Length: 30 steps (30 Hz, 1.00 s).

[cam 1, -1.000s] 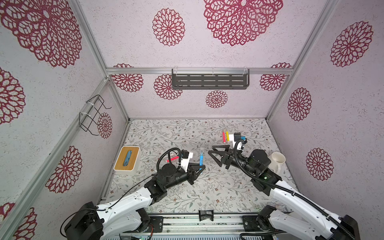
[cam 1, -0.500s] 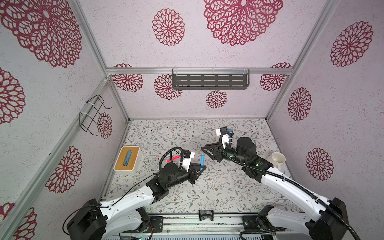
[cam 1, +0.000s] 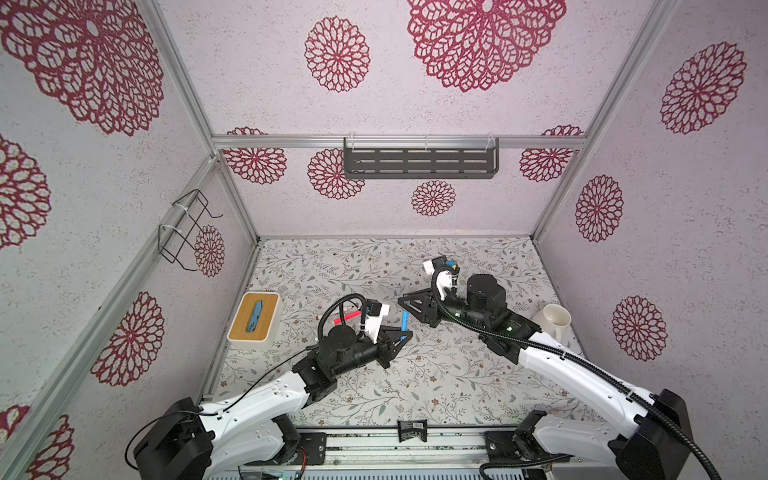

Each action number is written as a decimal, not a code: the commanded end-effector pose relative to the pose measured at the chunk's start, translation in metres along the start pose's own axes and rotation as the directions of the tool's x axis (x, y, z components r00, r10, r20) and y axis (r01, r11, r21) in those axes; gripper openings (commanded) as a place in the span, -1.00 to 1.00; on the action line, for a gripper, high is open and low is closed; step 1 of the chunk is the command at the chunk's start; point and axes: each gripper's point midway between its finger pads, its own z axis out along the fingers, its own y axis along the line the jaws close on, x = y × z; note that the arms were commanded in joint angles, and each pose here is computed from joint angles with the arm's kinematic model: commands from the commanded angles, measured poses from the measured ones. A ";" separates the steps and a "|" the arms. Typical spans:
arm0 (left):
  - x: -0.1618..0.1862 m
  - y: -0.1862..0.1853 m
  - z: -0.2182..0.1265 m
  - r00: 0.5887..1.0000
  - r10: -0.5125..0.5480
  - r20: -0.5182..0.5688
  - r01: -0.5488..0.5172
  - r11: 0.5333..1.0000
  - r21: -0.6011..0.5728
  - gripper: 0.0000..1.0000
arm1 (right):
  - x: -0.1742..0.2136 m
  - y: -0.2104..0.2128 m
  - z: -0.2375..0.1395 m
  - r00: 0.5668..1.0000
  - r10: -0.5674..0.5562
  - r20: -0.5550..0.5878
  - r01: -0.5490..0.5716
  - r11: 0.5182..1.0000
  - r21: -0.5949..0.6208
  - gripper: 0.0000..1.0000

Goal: Insert the pens into the pen caps
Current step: 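Press the cap down onto the blue marker with the right gripper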

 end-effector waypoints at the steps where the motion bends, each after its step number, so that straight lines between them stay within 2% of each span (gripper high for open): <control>1: -0.012 -0.007 -0.001 0.999 0.020 0.028 -0.021 1.000 0.016 -1.00 | -0.010 0.017 -0.002 0.999 -0.037 0.021 0.038 0.998 -0.044 -0.65; 6: -0.023 -0.006 -0.005 0.997 0.044 0.069 -0.043 0.999 -0.007 -1.00 | 0.015 0.009 0.003 0.999 -0.015 -0.032 0.014 0.999 -0.029 -1.00; 12: -0.047 -0.007 -0.015 0.988 0.055 0.146 -0.054 0.998 -0.015 -1.00 | 0.073 -0.016 0.009 0.991 0.063 -0.114 -0.054 0.995 0.083 -1.00; 16: -0.066 -0.007 -0.023 0.978 0.031 0.204 -0.037 0.999 0.026 -1.00 | 0.104 -0.040 0.005 0.984 0.117 -0.134 -0.075 0.956 0.284 -1.00; 18: -0.076 -0.005 -0.027 0.972 0.016 0.233 -0.028 0.998 0.048 -1.00 | 0.113 -0.040 0.003 0.982 0.119 -0.143 -0.068 0.945 0.319 -1.00; 26: -0.096 -0.004 -0.035 0.959 -0.015 0.283 -0.021 0.992 0.123 -1.00 | 0.173 -0.014 0.009 0.942 0.083 -0.326 -0.007 0.974 0.227 -1.00; 30: -0.104 -0.002 -0.041 0.953 -0.024 0.303 -0.023 0.988 0.151 -1.00 | 0.208 0.008 0.014 0.914 0.076 -0.398 -0.040 0.994 0.099 -1.00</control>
